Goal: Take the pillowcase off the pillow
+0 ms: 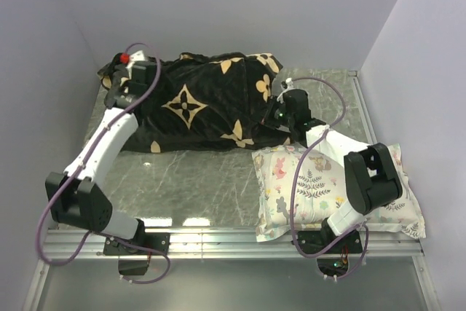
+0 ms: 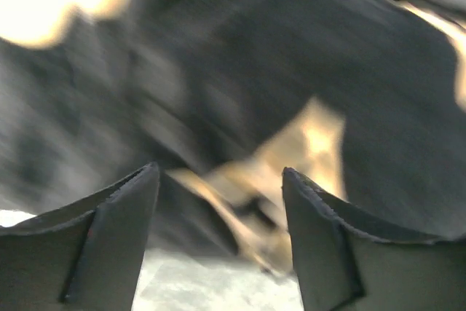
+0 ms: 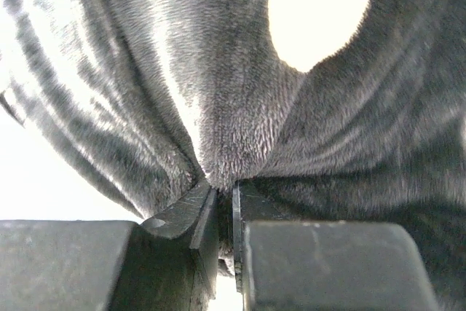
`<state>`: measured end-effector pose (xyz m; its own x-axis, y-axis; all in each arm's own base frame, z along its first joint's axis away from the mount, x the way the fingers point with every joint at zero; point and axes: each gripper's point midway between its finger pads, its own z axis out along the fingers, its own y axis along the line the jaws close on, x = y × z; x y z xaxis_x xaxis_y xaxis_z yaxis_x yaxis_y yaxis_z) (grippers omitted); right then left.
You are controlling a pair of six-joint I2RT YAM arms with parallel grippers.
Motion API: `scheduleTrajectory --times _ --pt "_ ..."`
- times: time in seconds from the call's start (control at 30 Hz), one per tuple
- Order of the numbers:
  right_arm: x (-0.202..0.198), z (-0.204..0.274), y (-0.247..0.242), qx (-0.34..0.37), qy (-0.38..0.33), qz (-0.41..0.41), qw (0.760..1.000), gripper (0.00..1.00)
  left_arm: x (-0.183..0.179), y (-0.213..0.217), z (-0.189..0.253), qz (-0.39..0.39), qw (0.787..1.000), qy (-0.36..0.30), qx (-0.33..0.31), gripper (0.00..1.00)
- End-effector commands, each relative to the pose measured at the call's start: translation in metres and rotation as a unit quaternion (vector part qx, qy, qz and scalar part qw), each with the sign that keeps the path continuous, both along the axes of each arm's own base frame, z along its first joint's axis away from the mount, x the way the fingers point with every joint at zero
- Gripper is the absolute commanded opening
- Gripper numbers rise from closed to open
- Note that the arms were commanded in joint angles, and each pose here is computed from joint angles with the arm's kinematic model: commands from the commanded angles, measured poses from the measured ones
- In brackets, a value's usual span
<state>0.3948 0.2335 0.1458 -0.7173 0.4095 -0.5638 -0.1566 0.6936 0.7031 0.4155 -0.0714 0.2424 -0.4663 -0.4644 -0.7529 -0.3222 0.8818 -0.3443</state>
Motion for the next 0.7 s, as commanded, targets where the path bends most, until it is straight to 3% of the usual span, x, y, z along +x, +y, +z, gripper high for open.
scheduleTrajectory --times 0.0,0.23,0.37,0.5,0.6,0.67 --pt "-0.013 0.031 0.026 0.055 -0.036 0.050 0.997 0.02 -0.025 -0.063 0.056 -0.075 0.993 -0.084 -0.024 0.78" --pt "-0.018 0.044 0.022 0.049 -0.050 0.037 0.997 0.00 -0.047 -0.199 0.043 -0.181 0.981 -0.073 -0.015 0.84" --pt "-0.020 0.050 0.017 0.038 -0.059 0.032 0.997 0.00 -0.034 -0.233 0.005 -0.179 0.983 -0.039 0.018 0.84" --pt "-0.025 0.055 0.012 0.037 -0.066 0.033 0.997 0.00 -0.022 -0.238 -0.023 -0.157 0.987 -0.023 0.041 0.84" --pt "-0.023 0.055 0.006 0.027 -0.066 0.021 0.997 0.00 -0.019 -0.235 -0.044 -0.139 0.989 0.000 0.057 0.77" --pt "-0.022 0.049 0.003 0.016 -0.065 0.018 0.998 0.00 -0.019 -0.225 -0.046 -0.113 0.991 0.002 0.067 0.57"
